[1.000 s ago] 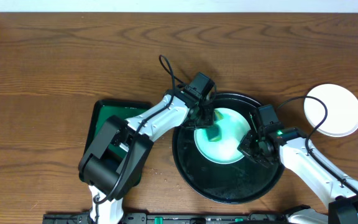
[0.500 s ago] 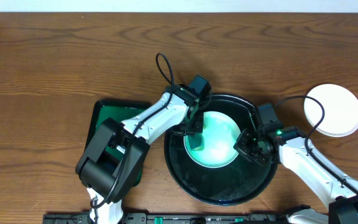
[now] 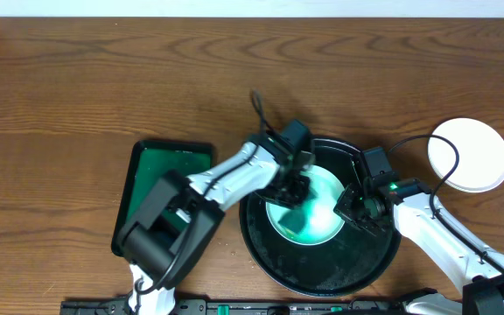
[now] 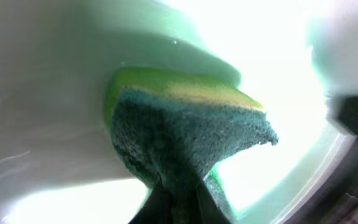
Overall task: Clean dirty plates on tray and stack at the side
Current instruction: 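Scrub the pale green plate with the sponge in the left gripper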
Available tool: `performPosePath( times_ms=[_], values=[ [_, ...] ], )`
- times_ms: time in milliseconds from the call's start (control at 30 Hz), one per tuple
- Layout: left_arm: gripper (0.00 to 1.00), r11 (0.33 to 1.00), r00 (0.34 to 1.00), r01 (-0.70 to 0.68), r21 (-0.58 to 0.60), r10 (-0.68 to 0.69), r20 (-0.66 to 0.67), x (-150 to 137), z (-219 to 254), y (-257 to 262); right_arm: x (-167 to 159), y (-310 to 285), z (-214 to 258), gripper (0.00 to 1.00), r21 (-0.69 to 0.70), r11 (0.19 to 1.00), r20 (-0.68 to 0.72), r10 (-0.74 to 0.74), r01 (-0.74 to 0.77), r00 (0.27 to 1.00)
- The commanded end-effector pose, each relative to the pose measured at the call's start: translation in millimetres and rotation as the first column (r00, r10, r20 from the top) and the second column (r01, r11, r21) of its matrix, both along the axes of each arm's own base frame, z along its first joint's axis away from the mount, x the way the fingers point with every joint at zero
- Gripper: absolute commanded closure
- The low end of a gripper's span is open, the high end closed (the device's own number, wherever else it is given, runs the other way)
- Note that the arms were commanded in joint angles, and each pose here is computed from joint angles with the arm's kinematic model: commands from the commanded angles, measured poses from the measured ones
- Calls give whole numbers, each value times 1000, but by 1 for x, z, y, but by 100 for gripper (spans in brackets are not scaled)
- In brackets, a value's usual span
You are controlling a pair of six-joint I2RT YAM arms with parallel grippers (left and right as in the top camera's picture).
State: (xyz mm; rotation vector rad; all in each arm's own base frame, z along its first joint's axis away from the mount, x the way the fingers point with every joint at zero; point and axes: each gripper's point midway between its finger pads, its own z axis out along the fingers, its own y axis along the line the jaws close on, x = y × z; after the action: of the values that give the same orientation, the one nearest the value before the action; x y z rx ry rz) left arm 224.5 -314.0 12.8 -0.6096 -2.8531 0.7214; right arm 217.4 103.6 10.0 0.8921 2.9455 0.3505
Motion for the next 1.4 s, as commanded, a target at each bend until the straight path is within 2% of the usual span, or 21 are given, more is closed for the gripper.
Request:
performPosePath(
  times_ms=[0,67,167,233,300,400,500,533,600,700,767,900,1133,1367],
  values=[
    [93,978,966,57,-200,-105,-237,-59,-4,-39,2,0,-1,98,8,1000,5,-15,15,1000],
    [93,963,965,40,-268,-106,-240,-55,5,-52,2,0,-1,98,8,1000,5,-15,15,1000],
    [93,954,972,25,-300,-93,-215,-46,8,-61,2,0,-1,98,8,1000,5,-14,14,1000],
    [93,953,977,20,-302,-83,-196,-42,7,-62,2,0,-1,99,8,1000,5,-15,15,1000],
    [93,968,986,3,-250,-44,-159,-32,-1,-56,2,0,-1,98,9,1000,4,-15,14,1000],
    [93,994,994,-47,-95,37,-103,-17,-21,-31,2,0,-1,98,9,1000,4,-14,14,1000],
    [93,986,992,-105,126,113,-55,-8,-41,15,1,0,-2,99,8,1000,1,-13,13,1000],
    [93,963,990,-126,238,137,-31,-5,-47,40,1,0,-2,98,7,1000,2,-9,9,1000],
    [93,922,988,-145,358,154,3,-1,-51,70,1,0,-2,98,7,1000,3,-7,7,1000],
    [93,846,985,-172,504,149,86,10,-51,107,2,0,-1,98,8,1000,5,-7,7,1000],
    [93,788,975,-207,580,118,188,28,-48,127,2,0,-1,98,8,1000,6,-7,7,1000],
    [93,737,942,-279,615,86,325,57,-37,137,1,0,-2,98,7,1000,3,-7,7,1000],
    [93,706,885,-361,609,53,463,95,-4,135,1,0,-2,98,7,1000,1,-7,7,1000],
    [93,743,855,-374,556,43,517,112,19,115,1,0,-2,99,7,1000,2,-7,7,1000]
  ],
)
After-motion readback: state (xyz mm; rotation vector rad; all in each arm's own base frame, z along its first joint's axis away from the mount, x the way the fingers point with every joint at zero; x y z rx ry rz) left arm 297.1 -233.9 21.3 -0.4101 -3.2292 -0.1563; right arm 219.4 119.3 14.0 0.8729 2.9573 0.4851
